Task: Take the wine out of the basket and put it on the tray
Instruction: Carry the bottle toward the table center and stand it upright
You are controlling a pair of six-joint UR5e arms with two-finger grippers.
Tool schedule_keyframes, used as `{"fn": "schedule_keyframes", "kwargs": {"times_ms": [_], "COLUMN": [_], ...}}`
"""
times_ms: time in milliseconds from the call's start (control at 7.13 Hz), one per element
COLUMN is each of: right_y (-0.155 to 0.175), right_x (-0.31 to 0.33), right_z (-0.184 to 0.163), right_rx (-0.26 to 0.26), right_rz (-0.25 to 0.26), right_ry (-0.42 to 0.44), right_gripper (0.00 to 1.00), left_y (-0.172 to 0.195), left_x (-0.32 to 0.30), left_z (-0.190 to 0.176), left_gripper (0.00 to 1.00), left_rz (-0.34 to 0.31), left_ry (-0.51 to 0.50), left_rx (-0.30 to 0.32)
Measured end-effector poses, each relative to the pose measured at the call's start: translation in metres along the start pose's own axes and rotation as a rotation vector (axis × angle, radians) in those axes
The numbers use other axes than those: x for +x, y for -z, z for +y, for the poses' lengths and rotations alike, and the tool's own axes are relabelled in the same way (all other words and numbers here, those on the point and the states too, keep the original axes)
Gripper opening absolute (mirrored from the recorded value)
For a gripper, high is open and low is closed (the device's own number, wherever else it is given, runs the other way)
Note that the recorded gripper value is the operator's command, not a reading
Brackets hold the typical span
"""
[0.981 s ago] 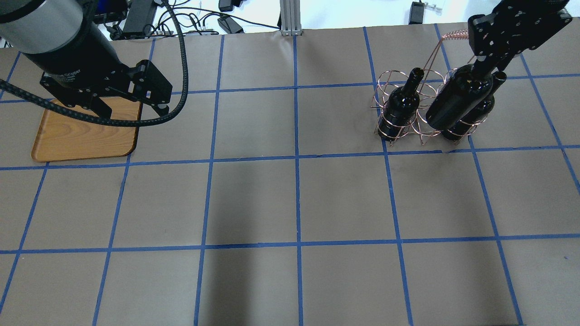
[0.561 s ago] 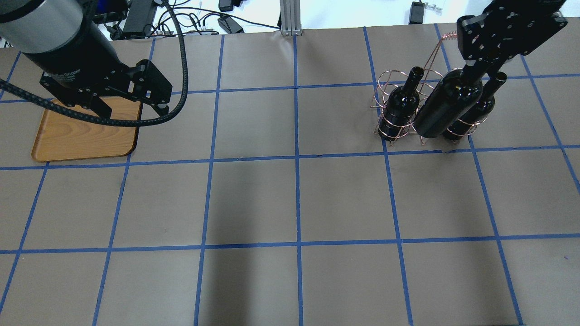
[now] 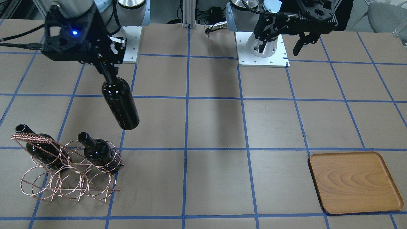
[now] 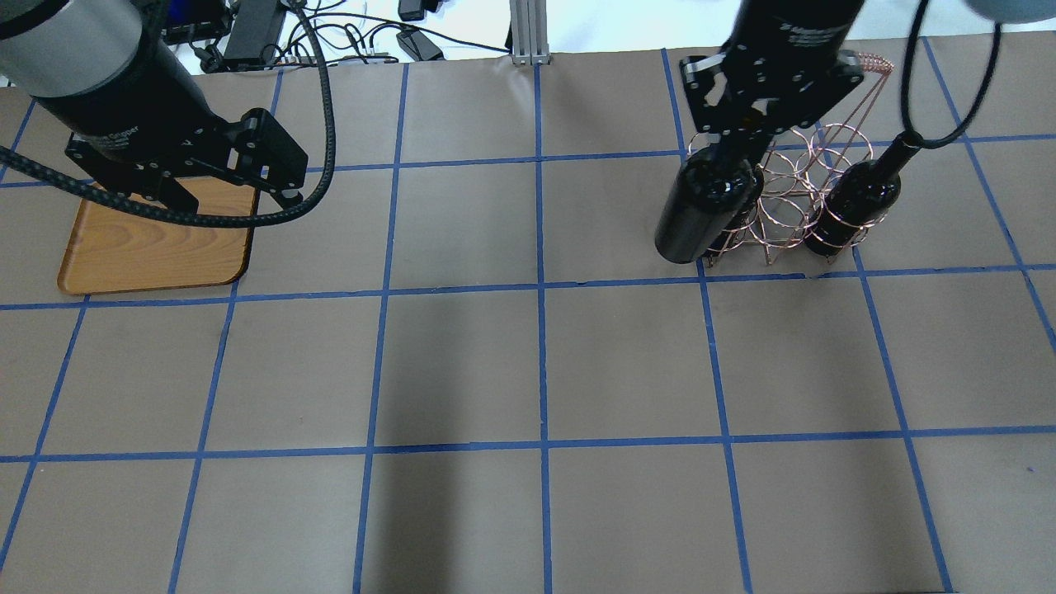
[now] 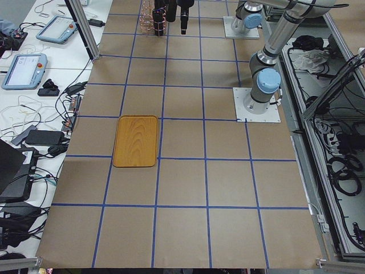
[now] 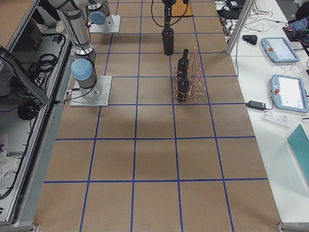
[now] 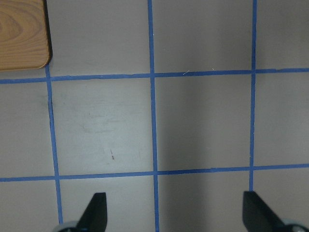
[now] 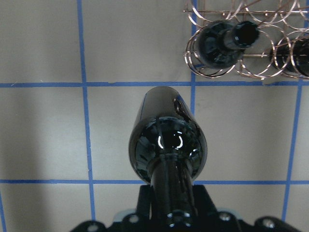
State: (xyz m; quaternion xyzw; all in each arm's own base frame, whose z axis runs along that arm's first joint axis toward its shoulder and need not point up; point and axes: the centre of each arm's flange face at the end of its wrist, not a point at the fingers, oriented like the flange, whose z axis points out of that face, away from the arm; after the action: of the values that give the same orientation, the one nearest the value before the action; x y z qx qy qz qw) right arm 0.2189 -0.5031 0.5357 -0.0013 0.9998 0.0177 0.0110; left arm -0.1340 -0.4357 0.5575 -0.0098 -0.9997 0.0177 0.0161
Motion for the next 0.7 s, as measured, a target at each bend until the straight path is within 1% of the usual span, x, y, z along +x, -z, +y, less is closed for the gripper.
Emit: {"fn": "schedule_keyframes", "kwargs": {"times_ms": [280, 421, 701], "right_y": [-0.033, -0.052, -0.082], "right_x": [-0.087, -0.119, -0.154], "right_z": [0.005, 0.006, 0.008], "right_rx": [0.027, 0.039, 0.059], "right_rz": [-0.007, -0.013, -0.029], "right_ry": [-0.015, -0.029, -0.070], "right_gripper": [0.00, 0.00, 0.00], "left_y": [0.001, 0.002, 0.002], "left_x": [-0.001, -0.001, -0.001], "left_z": [0.002, 0.002, 0.003], "left_gripper": [1.00, 1.00, 1.00], "left_rz": [-0.001, -0.002, -0.002], "left_ry": [-0.001, -0.003, -0.006], "left_rx": [0.000, 0.001, 0.001]}}
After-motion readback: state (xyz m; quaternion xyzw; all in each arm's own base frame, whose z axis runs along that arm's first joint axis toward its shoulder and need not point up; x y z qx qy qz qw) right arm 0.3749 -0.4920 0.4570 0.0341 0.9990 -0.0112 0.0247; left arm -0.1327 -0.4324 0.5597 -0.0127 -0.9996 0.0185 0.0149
